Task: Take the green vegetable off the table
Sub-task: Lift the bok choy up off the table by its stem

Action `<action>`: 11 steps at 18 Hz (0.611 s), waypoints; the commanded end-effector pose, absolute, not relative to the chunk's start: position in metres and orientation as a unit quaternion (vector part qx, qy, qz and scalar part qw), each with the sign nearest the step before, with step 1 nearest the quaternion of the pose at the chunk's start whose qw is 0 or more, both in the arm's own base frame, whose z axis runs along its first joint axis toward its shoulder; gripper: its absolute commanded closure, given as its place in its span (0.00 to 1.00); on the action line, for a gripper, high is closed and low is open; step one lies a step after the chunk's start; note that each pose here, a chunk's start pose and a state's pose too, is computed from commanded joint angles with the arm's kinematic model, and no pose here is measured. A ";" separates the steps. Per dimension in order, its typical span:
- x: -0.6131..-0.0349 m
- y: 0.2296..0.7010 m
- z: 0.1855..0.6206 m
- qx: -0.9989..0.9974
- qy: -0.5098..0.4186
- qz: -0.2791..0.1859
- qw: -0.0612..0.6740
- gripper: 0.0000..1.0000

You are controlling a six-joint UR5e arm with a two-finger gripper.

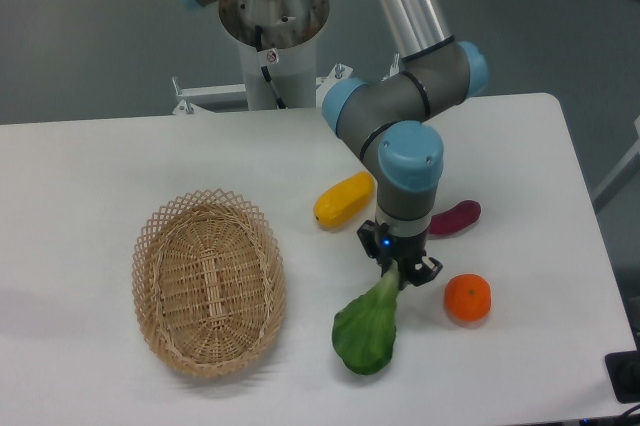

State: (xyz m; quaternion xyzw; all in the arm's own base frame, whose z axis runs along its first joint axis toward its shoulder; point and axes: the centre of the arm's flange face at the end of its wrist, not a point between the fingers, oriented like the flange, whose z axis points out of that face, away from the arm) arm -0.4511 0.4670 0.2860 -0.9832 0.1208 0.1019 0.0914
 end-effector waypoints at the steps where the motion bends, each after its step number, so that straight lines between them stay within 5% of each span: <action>1: -0.460 0.463 0.296 -0.982 0.118 0.103 0.103 0.67; 11: -0.504 0.375 0.393 -0.976 0.127 0.094 0.150 0.67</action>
